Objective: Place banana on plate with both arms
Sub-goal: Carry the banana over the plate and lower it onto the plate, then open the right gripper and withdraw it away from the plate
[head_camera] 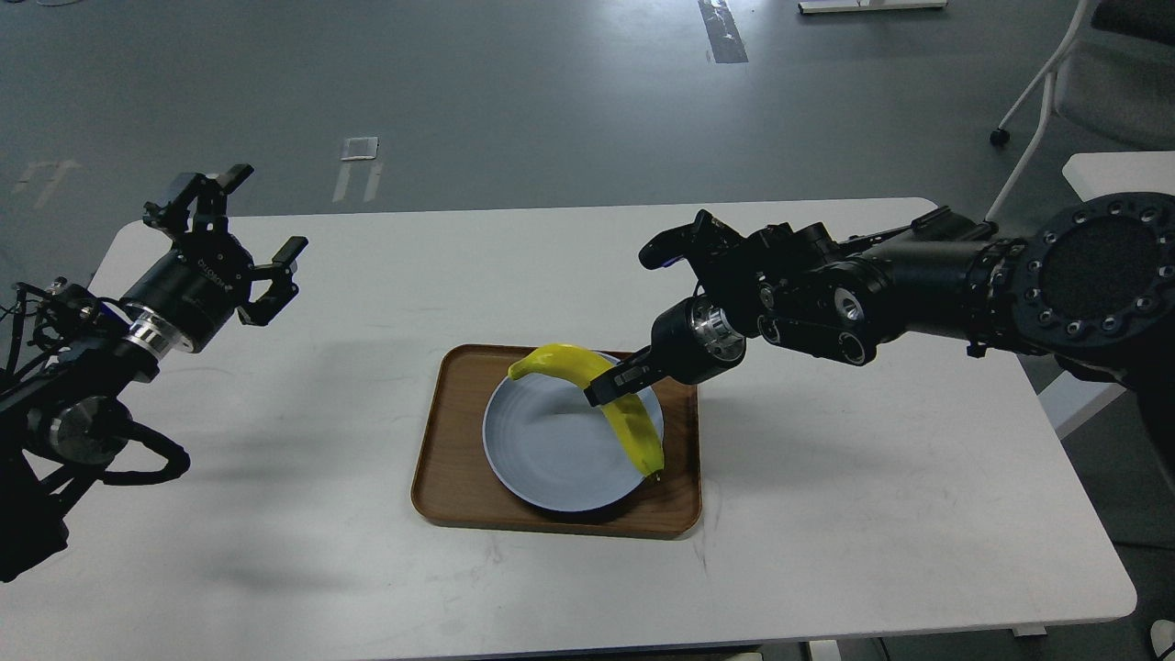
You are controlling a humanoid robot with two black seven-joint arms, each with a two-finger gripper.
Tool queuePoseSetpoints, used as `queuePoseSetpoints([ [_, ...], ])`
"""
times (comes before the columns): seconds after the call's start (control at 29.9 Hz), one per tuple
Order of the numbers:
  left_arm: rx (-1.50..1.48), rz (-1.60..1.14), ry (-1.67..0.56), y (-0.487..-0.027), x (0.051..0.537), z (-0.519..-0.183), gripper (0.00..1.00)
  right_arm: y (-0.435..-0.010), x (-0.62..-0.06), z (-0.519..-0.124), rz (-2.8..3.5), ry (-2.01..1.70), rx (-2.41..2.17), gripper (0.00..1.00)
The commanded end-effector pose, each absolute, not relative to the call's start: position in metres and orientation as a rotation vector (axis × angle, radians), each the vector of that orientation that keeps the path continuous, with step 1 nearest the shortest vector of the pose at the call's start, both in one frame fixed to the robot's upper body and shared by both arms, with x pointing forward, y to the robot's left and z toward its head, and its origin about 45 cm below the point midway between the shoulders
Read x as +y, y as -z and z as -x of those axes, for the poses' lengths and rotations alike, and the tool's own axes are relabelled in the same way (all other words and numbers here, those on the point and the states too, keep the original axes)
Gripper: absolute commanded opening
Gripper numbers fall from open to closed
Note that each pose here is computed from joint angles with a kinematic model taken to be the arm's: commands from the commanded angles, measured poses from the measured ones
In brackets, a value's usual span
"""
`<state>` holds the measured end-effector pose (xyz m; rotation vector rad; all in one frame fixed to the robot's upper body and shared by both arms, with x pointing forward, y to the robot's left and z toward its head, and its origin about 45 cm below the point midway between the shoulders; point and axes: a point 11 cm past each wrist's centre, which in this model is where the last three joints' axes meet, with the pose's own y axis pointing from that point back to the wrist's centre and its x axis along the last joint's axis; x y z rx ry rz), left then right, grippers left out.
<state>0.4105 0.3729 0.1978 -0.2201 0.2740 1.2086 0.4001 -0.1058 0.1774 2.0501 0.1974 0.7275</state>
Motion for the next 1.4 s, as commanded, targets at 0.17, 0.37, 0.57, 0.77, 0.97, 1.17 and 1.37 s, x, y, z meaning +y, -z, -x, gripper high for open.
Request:
queuePoseSetpoints([
  [0.17, 0.275, 0.222, -1.210, -0.198, 0.373, -0.410, 0.98, -0.174, -0.106, -0.399, -2.071, -0.705, 0.176, 0.64],
  [0.37, 0.267, 0.216, -1.212, -0.201, 0.379, -0.409, 0.98, -0.176, -0.104, -0.400, -2.097, -0.684, 0.148, 0.87],
  [0.57, 0.266, 0.216, -1.212, -0.202, 0.379, -0.409, 0.98, -0.183, -0.101, -0.405, -2.113, -0.691, 0.118, 0.98],
  [0.77, 0.267, 0.217, -1.211, -0.201, 0.378, -0.409, 0.98, -0.231, -0.126, -0.443, -2.293, -0.628, -0.238, 0.99],
  [0.97, 0.277, 0.222, -1.202, -0.198, 0.372, -0.409, 0.98, -0.240, -0.205, -0.459, -2.512, -0.351, -0.752, 0.99],
  [1.17, 0.296, 0.228, -1.189, -0.191, 0.362, -0.408, 0.98, -0.189, -0.283, -0.430, -2.590, 0.019, -1.190, 0.99],
  [1.37, 0.326, 0.231, -1.179, -0.179, 0.351, -0.404, 0.98, -0.146, -0.314, -0.395, -2.604, 0.318, -1.484, 0.99],
])
